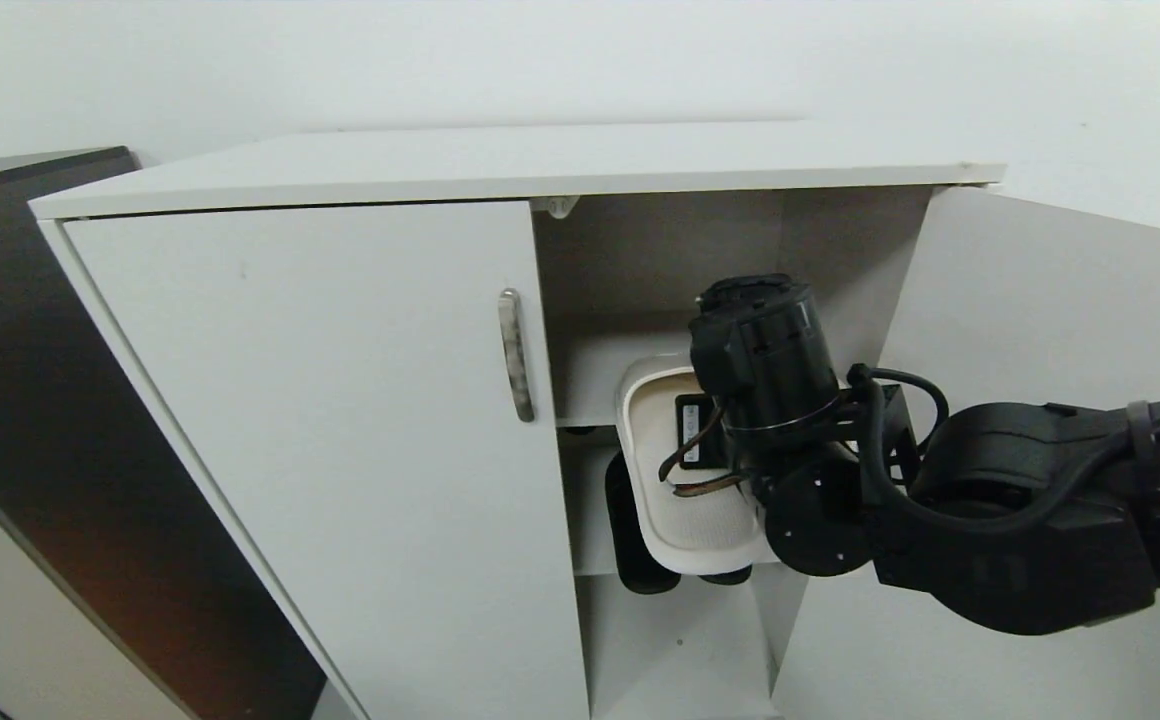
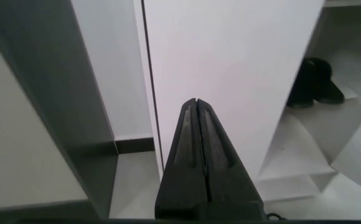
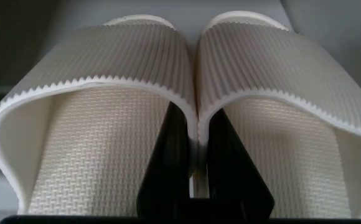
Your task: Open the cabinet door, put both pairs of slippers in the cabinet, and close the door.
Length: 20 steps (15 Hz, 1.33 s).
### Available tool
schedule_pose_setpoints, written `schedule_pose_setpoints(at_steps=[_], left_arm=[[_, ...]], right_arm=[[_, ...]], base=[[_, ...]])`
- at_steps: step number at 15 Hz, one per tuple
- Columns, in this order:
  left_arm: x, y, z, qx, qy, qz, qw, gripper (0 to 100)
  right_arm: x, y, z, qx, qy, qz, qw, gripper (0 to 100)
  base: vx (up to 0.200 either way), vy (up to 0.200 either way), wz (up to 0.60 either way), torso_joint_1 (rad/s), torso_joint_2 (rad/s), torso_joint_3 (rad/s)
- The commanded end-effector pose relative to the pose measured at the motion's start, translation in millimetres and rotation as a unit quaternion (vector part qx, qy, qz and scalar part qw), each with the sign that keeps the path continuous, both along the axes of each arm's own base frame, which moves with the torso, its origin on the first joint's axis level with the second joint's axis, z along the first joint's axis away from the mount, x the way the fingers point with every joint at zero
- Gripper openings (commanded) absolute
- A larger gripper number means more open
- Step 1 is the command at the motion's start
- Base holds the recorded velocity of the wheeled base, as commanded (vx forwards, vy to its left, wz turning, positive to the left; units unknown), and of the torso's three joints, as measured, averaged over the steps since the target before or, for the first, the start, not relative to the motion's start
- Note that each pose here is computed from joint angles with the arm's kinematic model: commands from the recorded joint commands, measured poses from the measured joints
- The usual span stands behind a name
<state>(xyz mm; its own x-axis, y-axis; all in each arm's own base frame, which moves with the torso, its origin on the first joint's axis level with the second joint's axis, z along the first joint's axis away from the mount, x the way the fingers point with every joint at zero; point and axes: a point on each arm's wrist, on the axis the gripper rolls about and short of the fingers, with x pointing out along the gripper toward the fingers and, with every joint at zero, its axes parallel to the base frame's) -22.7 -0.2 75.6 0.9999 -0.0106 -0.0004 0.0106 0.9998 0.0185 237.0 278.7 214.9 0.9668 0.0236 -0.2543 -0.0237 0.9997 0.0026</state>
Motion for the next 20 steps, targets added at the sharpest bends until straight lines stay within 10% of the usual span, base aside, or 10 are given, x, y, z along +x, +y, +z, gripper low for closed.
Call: schedule_pose_setpoints(at_steps=[1,20], left_arm=[[0.0,0.0,0.0,0.000,0.000,0.000,1.0000,0],[0.0,0.1,0.0,-0.005,0.000,0.002,1.0000,0]], right_arm=[[0.5,1.0,-4.3,-0.004,0.004,0.000,1.000,0],[97.2,10.4,-9.7,0.002,-0.029,-0.032,0.999,0]], base=[[0.200,0.000,0.00,0.002,0.01,0.002],[0.000,0.000,0.00,0.000,0.00,0.000]])
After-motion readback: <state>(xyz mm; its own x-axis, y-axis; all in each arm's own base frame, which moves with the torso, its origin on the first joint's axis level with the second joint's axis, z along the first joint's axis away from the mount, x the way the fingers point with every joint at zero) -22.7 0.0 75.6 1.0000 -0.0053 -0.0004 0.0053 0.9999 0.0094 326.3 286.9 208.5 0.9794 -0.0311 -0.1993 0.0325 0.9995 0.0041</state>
